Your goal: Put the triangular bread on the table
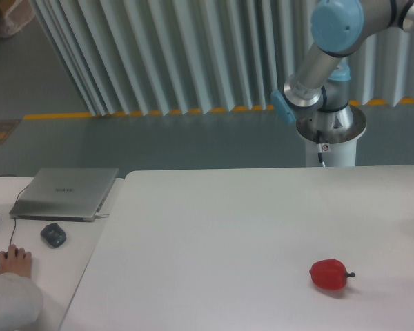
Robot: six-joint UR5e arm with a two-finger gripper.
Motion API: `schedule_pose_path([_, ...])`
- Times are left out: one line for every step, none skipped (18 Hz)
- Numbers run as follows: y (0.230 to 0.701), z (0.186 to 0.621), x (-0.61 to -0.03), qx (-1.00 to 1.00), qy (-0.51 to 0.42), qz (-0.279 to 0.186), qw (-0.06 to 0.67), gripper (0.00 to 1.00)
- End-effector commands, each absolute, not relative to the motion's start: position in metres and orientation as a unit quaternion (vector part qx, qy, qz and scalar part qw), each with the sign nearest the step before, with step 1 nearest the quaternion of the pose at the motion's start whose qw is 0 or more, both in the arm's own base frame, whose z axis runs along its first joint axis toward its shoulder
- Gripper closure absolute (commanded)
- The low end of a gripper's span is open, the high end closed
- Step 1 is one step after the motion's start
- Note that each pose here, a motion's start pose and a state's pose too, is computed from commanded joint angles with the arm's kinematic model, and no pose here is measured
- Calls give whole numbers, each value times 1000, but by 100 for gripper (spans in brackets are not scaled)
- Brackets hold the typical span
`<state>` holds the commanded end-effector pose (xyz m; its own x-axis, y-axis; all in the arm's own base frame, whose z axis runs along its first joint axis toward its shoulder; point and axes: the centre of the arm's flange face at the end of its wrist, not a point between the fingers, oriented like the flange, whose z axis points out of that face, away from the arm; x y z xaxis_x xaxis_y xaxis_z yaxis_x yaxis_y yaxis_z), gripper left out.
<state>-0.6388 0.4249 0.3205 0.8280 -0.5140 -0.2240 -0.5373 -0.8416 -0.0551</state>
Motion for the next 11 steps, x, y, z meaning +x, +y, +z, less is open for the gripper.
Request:
schedule_pose_path([425, 317, -638, -955, 275, 98, 57, 0])
schedule_pose_path([424, 317, -638, -955, 276, 97, 54, 0])
schedule_pose_path([423, 317, -638, -955, 276, 98, 52, 0])
schedule_pose_path([423, 316, -638, -955, 277, 96, 52, 0])
schedule_pose_path([424, 315, -637, -954, 279, 95, 52, 0])
schedule_pose_path([424, 313, -636, -954, 279, 94, 51, 0])
schedule_pose_path([425, 312, -636, -955, 278, 93, 50, 5])
schedule_pose_path([428, 310, -633, -954, 282, 94, 41, 19])
schedule_pose_path([430, 309, -632, -954, 283, 93, 38, 58])
schedule_pose_path([429, 310, -632, -953, 286, 95, 34, 93])
schedule_pose_path([429, 310, -632, -953, 286, 95, 31, 100])
